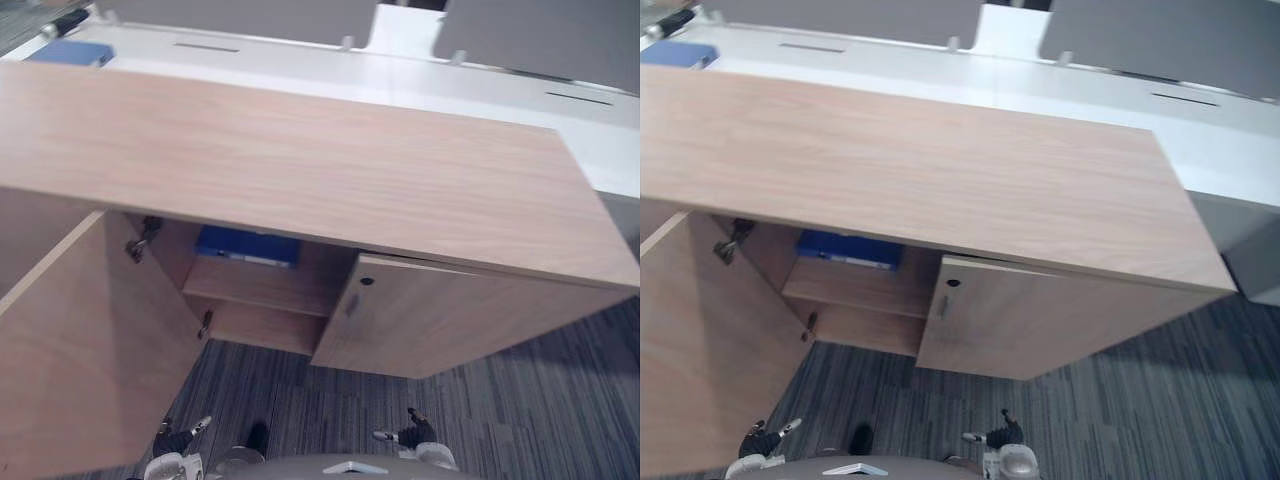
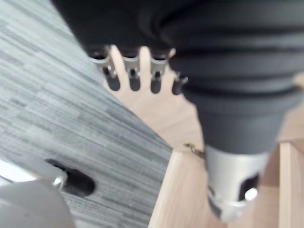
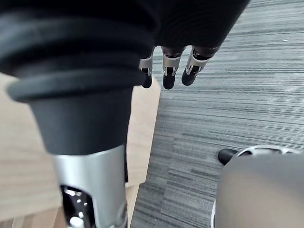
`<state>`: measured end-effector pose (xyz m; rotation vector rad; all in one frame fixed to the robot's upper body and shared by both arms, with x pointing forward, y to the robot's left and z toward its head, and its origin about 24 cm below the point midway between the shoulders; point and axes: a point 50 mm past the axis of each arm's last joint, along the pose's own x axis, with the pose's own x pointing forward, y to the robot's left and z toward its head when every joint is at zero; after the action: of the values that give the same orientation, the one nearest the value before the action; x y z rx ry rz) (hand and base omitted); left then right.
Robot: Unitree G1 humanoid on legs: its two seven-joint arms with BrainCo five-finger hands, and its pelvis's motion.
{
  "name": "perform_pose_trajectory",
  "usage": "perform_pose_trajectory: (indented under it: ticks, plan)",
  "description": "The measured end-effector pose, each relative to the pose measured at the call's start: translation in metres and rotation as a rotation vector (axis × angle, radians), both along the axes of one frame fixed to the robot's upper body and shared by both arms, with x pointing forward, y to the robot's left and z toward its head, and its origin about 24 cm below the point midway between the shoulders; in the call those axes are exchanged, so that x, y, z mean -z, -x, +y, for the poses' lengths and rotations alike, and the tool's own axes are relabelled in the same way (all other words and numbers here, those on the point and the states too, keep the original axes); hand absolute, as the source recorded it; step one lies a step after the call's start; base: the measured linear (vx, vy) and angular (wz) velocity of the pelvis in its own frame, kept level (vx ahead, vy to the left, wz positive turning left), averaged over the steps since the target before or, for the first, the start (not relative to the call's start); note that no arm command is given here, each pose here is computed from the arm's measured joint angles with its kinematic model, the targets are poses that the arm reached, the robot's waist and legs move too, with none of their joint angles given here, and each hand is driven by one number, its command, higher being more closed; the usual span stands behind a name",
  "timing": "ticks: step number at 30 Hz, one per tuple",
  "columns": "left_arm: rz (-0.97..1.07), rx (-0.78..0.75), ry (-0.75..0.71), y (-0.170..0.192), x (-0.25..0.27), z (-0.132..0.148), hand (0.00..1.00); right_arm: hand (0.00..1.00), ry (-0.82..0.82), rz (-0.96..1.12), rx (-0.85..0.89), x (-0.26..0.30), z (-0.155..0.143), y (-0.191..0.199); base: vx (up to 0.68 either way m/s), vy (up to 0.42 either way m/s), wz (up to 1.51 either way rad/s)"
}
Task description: Walk over to the cabinet, pick up the folder, carry it to the office cabinet, place the folder inside the office cabinet, then close the office cabinet door
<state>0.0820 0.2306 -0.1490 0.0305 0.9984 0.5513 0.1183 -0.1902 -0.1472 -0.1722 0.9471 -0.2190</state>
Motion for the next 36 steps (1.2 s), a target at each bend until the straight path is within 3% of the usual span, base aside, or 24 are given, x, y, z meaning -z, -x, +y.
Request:
perform_pose_trajectory:
  ticks: [7, 12, 18, 36]
  plan:
    - [-0.071, -0.068, 0.023, -0.014, -0.005, -0.004, 0.00, 0.00, -0.022, -0.090, 0.029, -0.010, 0.008, -0.021, -0.08, 0.049, 0.48]
    - [-0.070, -0.029, -0.001, -0.017, -0.007, 0.003, 0.00, 0.00, -0.039, -0.017, 0.070, -0.001, 0.008, -0.006, 0.04, 0.011, 0.49]
    - [-0.024, -0.065, -0.033, 0.001, -0.006, 0.018, 0.00, 0.00, -0.018, -0.010, 0.055, -0.002, 0.000, -0.017, 0.06, -0.026, 0.09]
    - [-0.041, -0.298, -0.352, 0.030, -0.061, 0.147, 0.00, 0.00, 0.049, 0.009, -0.008, -0.005, -0.021, -0.027, -0.09, -0.011, -0.05]
